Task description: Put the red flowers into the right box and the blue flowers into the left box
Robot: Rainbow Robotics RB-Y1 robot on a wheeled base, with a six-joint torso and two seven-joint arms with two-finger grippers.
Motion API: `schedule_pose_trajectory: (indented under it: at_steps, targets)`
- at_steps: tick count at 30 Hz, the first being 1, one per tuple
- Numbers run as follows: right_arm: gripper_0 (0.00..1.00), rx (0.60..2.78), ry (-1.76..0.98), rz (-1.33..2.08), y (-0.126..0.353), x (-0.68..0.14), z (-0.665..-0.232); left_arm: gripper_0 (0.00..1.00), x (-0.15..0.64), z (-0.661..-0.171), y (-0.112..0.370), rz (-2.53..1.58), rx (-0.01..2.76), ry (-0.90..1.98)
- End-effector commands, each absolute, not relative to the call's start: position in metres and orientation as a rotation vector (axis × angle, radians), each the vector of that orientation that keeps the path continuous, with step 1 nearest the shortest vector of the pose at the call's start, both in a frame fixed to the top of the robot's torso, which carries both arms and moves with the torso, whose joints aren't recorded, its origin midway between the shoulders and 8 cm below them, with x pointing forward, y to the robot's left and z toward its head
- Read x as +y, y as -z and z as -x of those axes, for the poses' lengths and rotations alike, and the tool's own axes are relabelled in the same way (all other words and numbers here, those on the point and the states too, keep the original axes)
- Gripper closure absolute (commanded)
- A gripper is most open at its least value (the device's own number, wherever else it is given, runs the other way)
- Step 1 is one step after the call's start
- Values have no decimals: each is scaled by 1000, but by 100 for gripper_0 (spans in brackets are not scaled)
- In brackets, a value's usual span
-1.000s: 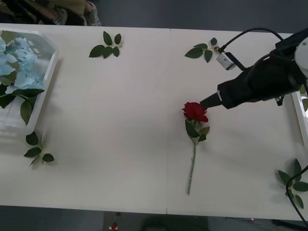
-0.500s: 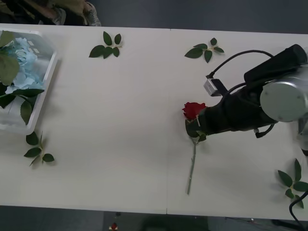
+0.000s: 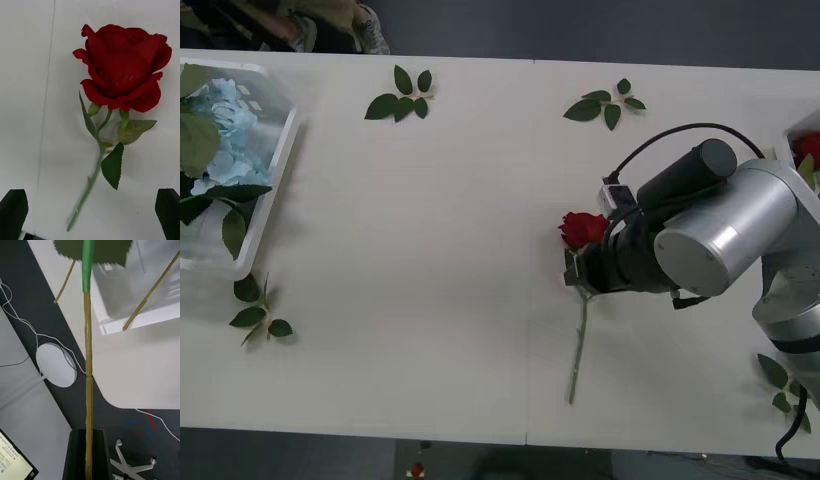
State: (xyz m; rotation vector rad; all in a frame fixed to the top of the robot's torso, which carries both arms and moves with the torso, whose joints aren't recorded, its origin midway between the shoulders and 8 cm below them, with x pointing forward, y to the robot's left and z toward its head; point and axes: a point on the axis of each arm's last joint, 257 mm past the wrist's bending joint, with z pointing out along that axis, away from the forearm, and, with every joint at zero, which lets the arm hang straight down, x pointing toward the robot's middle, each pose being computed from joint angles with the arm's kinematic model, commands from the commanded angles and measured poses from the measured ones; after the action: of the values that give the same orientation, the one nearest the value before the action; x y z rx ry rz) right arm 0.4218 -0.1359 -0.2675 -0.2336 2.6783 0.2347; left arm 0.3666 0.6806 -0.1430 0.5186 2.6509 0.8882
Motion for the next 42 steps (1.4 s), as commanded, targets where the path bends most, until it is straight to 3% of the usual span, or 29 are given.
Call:
schedule_pose_trajectory:
  at_steps: [1, 9, 12, 14, 20, 27, 37, 42]
  targets:
    - [0, 2656, -194, 177, 270, -144, -428, 100, 683, -389, 109, -485, 2546, -944]
    - [0, 2674, -200, 136, 288, -149, -435, 98, 690, -406, 138, -475, 2554, -918]
    - [0, 2682, -189, 131, 296, -150, -436, 91, 696, -410, 144, -461, 2539, -915]
    - [0, 2678, -165, 140, 305, -151, -438, 71, 697, -413, 149, -462, 2536, -909]
    - [0, 2666, -170, 124, 323, -147, -447, 26, 695, -416, 152, -472, 2529, -908]
    - [0, 2671, -192, 102, 336, -140, -450, 1, 689, -419, 152, -469, 2523, -868]
    - [0, 2655, -217, 84, 353, -129, -459, 0, 618, -413, 115, -556, 2514, -528]
    - [0, 2652, -228, 85, 355, -123, -464, 0, 531, -412, 95, -689, 2403, -230]
